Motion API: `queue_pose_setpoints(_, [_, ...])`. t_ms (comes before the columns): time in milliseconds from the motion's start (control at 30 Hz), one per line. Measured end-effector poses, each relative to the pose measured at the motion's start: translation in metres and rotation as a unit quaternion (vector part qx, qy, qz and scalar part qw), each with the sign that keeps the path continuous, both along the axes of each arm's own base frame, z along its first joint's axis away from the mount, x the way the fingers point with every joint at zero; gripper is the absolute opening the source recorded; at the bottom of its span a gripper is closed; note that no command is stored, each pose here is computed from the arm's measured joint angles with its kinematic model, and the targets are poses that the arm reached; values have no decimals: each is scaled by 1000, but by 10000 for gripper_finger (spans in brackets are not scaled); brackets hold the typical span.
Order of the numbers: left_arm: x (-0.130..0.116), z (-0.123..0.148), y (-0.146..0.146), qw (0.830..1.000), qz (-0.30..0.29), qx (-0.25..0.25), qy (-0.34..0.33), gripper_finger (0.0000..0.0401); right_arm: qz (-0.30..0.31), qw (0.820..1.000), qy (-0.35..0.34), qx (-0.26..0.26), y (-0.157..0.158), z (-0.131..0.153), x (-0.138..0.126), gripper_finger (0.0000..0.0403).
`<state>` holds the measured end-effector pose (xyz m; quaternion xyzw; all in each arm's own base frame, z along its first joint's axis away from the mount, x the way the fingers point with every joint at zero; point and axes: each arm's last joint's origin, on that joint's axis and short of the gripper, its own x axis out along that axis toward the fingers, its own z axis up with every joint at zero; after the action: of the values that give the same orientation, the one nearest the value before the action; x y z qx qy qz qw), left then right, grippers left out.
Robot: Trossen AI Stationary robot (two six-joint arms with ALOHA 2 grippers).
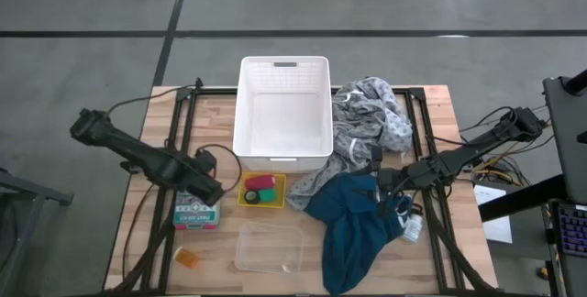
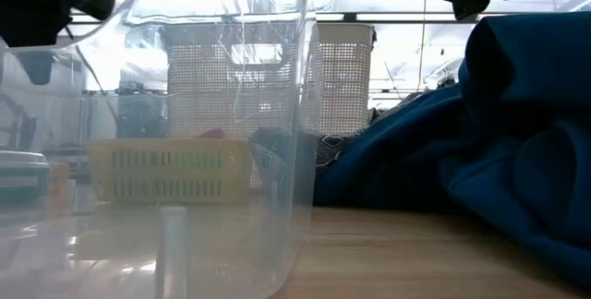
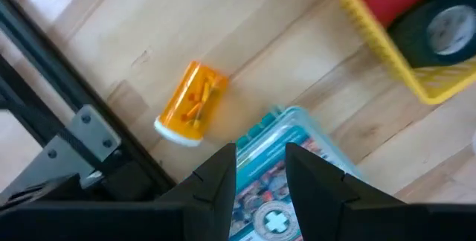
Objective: Pick & Place Medicine items
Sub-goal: Put the top orange medicine bottle into the transparent bin
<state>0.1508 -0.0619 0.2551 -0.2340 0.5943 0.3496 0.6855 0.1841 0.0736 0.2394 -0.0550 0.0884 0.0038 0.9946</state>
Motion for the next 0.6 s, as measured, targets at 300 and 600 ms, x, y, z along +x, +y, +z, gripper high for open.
queue_pose_setpoints(300, [-27,-23,31,997,17,-65,32,118,0,1000,0,0,0,0,0,178])
queue_pose_setpoints(600, [-18,-30,55,996,-36,-58,54,118,0,1000,0,0,0,0,0,178])
